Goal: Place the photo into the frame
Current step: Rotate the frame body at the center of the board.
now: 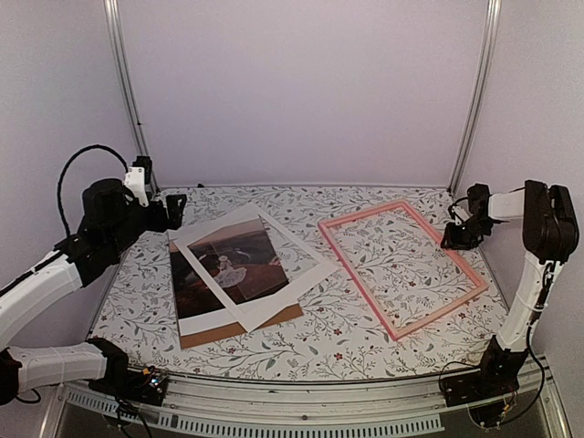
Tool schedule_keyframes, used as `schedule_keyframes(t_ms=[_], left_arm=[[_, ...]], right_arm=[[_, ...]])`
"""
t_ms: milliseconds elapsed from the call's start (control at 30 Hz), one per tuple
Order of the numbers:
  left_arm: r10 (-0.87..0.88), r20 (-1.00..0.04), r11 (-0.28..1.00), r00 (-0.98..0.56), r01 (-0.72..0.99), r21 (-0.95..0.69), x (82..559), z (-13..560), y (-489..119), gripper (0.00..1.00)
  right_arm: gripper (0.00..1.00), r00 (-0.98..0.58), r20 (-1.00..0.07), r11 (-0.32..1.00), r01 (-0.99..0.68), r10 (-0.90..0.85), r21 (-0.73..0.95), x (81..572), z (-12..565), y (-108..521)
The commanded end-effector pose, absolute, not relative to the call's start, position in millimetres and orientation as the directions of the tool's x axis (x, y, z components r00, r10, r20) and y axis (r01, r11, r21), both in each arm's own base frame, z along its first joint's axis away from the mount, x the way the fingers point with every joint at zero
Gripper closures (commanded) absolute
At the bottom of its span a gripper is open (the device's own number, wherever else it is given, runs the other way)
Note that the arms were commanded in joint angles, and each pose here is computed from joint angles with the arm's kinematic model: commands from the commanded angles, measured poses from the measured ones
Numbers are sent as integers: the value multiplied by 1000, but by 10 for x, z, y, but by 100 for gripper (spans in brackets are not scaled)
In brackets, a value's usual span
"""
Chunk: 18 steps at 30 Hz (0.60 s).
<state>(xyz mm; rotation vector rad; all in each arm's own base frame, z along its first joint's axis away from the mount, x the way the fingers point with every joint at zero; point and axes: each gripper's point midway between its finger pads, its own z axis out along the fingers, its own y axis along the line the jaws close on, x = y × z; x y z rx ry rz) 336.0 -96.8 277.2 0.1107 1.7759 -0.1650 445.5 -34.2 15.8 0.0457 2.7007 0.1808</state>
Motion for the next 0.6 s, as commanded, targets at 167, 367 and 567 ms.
schedule_keyframes(t_ms=[167,367,567], left_arm=[[25,-940,977,-340,209,-50,3416,2540,-1219,0],[19,-937,970,-349,232,-66,3383,2516,-1317,0],[12,-926,968,-378,236,-84,3370,2451,-1384,0]], right_arm=[[69,-891,-364,962,247,271,112,4072,82,-550],[69,-880,-356,948,281,316,148,3916,33,-486],[69,-864,-375,941,287,335,180,3765,94,-419]])
